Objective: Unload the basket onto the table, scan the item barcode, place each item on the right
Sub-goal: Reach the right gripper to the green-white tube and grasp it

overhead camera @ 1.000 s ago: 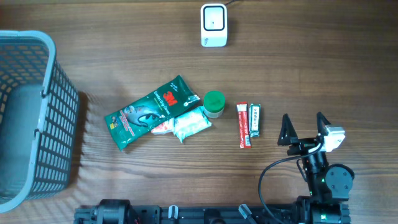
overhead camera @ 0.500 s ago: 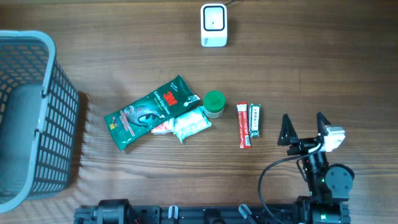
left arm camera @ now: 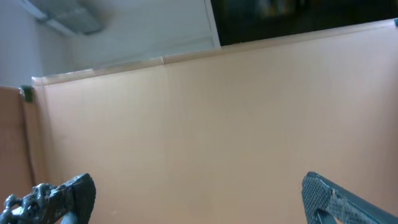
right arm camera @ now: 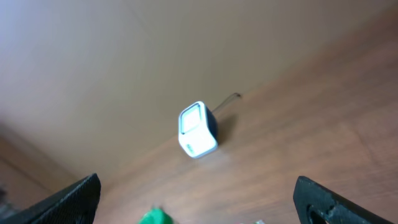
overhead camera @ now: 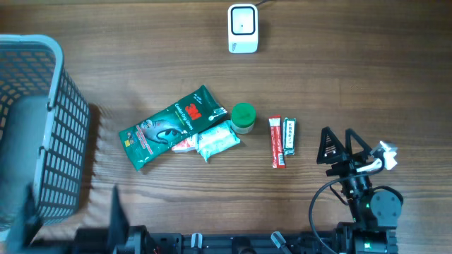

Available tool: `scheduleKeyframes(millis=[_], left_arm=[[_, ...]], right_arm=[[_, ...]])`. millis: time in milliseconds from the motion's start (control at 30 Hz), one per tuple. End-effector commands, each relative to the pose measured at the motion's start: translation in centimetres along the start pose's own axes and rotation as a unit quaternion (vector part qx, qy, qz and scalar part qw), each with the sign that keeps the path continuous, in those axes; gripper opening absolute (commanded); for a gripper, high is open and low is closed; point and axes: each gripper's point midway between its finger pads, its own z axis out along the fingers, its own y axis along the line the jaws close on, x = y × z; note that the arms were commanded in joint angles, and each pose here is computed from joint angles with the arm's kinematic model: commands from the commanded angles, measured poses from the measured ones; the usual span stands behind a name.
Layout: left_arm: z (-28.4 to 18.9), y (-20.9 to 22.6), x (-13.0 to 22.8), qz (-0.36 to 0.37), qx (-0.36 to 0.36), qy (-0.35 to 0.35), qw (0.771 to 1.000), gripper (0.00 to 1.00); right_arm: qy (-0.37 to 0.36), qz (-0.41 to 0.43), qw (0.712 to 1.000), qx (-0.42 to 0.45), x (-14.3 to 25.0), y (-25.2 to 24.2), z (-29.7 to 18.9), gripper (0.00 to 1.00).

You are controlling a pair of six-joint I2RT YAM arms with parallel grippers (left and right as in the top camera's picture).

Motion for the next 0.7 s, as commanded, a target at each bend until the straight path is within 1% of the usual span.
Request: scheduleKeyframes(millis=[0,67,133,200,300,400,433,467,500,533,567,600,633,667], left_arm=[[2.0,-1.3,7.1,-0.005,0.022,0.065,0.998,1.00],[3.1,-2.0,11.1,-0.008,0.031,0.087,0.996,1.00],[3.8,-2.3,13.8,-0.009,0.032,0.091,0.995,1.00],[4.2,-2.6,15.5,-0.009,0.032,0.091,0.995,1.00],[4.0,-3.2,19.1,-0.015,0.038,0.130,0.991,1.00],[3.7,-3.6,21.5,-0.018,0.042,0.154,0.987,1.00],[3.7,-3.8,22.0,-0.019,0.047,0.159,0.986,1.00],[3.6,-4.2,22.5,-0.022,0.057,0.162,0.985,1.00],[3.5,-4.9,22.9,-0.025,0.075,0.163,0.984,1.00],[3.4,-5.3,23.3,-0.028,0.084,0.165,0.982,1.00],[3.3,-5.5,23.7,-0.030,0.088,0.171,0.981,1.00],[3.1,-5.6,24.1,-0.030,0.088,0.177,0.980,1.00],[3.1,-5.6,24.1,-0.031,0.089,0.178,0.980,1.00],[3.1,-5.6,24.3,-0.031,0.089,0.181,0.979,1.00]], right_arm=[[0.011,0.005,0.999,-0.045,-0.9,2.7,-0.3,1.00],[0.031,-0.020,0.999,-0.019,-3.0,4.2,-0.8,0.99],[0.065,-0.034,0.997,0.025,-4.6,4.9,-0.9,0.99],[0.112,-0.018,0.991,0.074,-5.8,5.1,-0.3,0.99],[0.202,0.022,0.969,0.138,-7.5,5.9,1.8,0.99],[0.302,0.055,0.938,0.160,-8.6,8.5,4.2,0.99],[0.340,0.071,0.927,0.139,-8.2,10.0,5.1,0.99],[0.377,0.096,0.917,0.093,-7.4,11.8,6.1,1.00],[0.418,0.142,0.896,0.039,-6.2,13.6,7.0,1.00],[0.438,0.164,0.884,0.031,-5.4,13.8,7.3,1.00],[0.449,0.173,0.876,0.040,-4.7,13.1,8.1,1.00],[0.452,0.177,0.870,0.088,-3.5,10.6,9.4,1.00],[0.464,0.199,0.854,0.128,-2.3,9.0,9.7,1.00],[0.489,0.216,0.830,0.158,-0.8,7.9,9.3,0.99]])
